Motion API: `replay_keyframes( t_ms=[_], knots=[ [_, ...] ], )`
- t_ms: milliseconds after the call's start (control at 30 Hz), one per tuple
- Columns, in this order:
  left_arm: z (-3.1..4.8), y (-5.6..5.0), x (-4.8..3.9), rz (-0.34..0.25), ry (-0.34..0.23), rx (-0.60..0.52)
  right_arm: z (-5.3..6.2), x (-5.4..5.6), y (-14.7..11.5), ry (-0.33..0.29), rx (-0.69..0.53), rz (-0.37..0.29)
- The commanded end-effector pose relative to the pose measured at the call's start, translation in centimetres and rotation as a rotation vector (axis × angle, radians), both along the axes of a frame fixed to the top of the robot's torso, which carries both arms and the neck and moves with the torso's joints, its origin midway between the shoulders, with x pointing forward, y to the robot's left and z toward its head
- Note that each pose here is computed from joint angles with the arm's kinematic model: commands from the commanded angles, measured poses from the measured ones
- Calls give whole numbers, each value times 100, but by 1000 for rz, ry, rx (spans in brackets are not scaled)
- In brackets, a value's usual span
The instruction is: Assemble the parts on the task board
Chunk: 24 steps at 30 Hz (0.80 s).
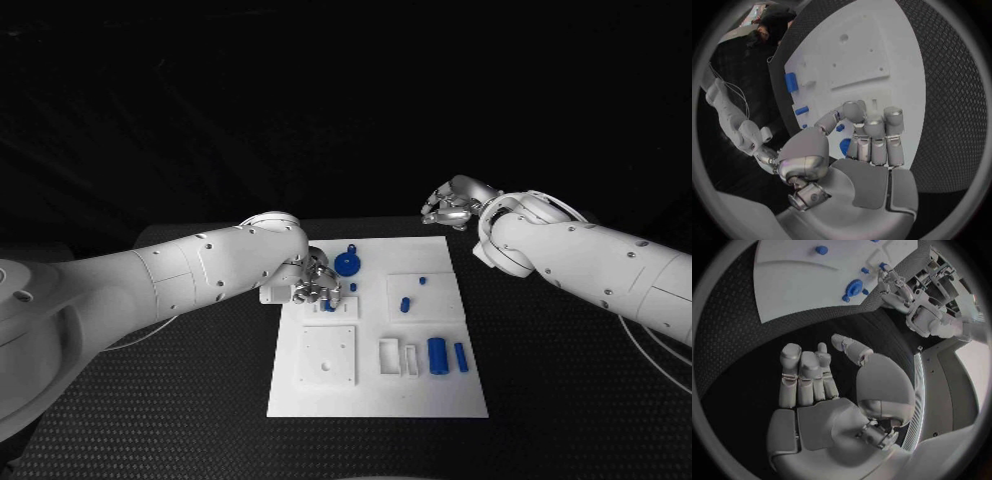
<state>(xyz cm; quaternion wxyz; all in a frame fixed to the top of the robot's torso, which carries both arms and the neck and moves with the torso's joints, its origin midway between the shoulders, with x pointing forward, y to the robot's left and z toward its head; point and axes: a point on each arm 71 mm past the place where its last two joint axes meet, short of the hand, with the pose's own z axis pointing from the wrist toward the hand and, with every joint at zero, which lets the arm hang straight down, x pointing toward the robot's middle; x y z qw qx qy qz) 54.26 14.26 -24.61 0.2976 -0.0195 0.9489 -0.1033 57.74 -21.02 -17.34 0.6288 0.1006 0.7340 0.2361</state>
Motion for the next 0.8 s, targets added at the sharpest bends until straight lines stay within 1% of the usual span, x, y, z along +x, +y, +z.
replay_keyframes(
  t_ms=[33,300,800],
  knots=[
    [-33,-28,-30,-15,27,-2,-4,-2,17,3,-4,13],
    [-35,-39,-40,-22,33,-3,-3,-4,13,4,-4,13],
    [-31,-50,-37,-19,21,-3,-4,-5,13,5,-5,15]
  ],
)
